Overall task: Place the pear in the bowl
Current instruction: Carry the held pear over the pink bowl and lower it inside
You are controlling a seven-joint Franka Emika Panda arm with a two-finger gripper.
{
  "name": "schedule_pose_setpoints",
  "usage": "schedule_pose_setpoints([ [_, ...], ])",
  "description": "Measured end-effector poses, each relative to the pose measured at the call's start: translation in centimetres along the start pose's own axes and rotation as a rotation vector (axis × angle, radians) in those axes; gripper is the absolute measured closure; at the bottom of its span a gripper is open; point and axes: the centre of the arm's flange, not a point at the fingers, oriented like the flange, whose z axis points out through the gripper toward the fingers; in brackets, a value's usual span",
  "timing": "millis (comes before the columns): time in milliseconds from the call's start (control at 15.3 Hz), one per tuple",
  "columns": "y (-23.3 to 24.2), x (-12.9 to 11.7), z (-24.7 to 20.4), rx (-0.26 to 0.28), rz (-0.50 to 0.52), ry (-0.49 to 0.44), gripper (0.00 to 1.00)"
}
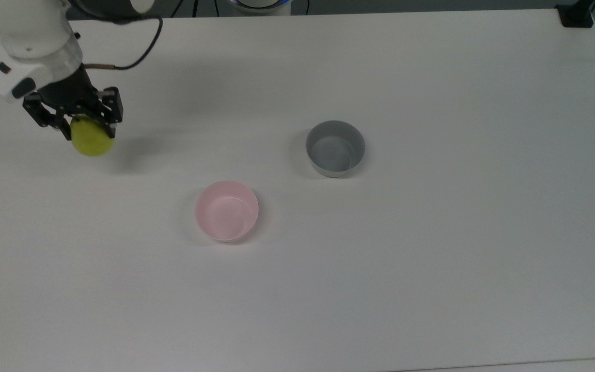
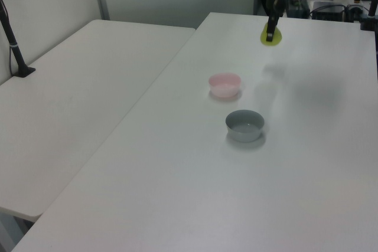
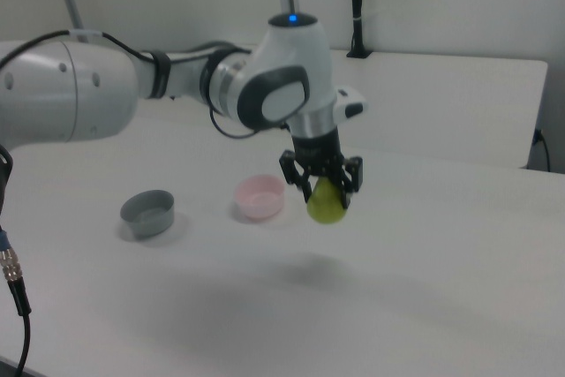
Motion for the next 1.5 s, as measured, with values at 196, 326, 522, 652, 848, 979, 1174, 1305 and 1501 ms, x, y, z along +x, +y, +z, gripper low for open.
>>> schedule_pose_setpoints([
  [196, -0.5, 1.1, -4.4, 0.005, -0.009, 0.001, 0.28],
  [326, -1.6, 1.7, -5.9, 0.014, 0.006, -0.011, 0.28],
  [522, -4.9, 3.2, -6.7, 0.027, 0.016, -0.021, 0.28],
  [652, -8.3, 4.7, -7.1, 0.03, 0.03, -0.012, 0.28],
  [848, -11.9, 6.0, -7.2, 0.034, 0.033, -0.006, 0.28],
  [979, -13.6, 6.9, -7.3, 0.03, 0.038, 0.021, 0.28],
  [1174, -15.2, 8.1, -7.1, 0.02, 0.034, 0.073, 0.28],
  [1305, -16.1, 8.8, -6.3, 0.018, 0.023, 0.089, 0.28],
  [1501, -17.7, 9.9, -4.1, 0.016, 0.0, 0.107, 0.28],
])
